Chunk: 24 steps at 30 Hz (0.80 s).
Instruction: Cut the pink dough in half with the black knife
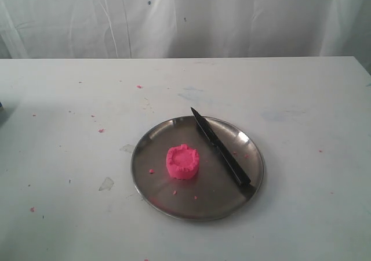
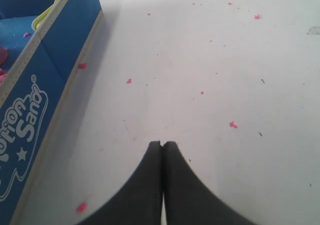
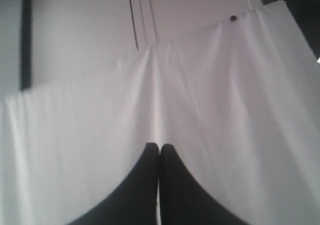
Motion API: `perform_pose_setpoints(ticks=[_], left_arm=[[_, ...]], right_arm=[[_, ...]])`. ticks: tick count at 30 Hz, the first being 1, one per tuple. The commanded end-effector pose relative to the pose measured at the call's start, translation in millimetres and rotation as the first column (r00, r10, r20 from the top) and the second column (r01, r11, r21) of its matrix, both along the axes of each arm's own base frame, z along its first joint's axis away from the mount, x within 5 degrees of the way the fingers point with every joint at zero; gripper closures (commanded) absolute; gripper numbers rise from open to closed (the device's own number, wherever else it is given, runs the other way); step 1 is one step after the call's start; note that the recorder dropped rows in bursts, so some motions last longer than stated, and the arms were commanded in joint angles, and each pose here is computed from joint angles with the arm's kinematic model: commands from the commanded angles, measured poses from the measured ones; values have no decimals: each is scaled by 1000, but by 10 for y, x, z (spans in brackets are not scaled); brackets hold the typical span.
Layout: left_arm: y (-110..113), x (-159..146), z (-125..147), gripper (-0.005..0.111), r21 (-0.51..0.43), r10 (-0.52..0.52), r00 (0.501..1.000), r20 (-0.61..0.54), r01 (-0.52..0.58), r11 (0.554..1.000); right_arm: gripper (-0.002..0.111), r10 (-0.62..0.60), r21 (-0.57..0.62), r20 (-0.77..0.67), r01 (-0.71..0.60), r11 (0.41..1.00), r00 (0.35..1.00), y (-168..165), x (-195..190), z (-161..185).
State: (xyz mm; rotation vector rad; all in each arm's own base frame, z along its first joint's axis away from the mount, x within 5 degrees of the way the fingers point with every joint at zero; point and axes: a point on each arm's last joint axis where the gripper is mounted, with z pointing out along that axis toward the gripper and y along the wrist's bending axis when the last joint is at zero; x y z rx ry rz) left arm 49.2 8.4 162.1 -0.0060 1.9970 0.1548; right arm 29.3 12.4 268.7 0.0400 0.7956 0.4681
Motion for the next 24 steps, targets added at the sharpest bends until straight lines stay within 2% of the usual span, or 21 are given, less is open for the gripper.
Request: perform_pose_setpoints(ticks=[1,5,10,16,18,20,21,24], left_arm=[[-1,-2,-8,107,-6,2,1000,1,-2,1000],[-1,-2,-8,107,-6,2,1000,1,-2,1000],[-1,-2,-8,107,-6,2,1000,1,-2,1000],[-1,-2,-8,107,-6,2,1000,1,-2,1000],[-1,-2,-8,107,-6,2,1000,1,-2,1000],[-1,-2,-8,107,-6,2,1000,1,-2,1000],[-1,-2,-8,107,-6,2,1000,1,-2,1000],[-1,-2,-8,107,-6,2,1000,1,-2,1000]], right_arm=[[108,324,208,236,-374,904,916,16,-198,150],[108,330,307,323,-428,850,887,-71,-241,183],[108,274,467,397,-451,761,876,-232,-251,183],[108,214,627,416,-450,636,883,-383,-218,131],[108,215,642,406,-444,625,888,-391,-205,121],[108,240,618,364,-426,661,900,-344,-188,163],[108,256,583,329,-409,702,909,-299,-178,192],[108,217,361,165,-264,895,962,-124,-159,340]])
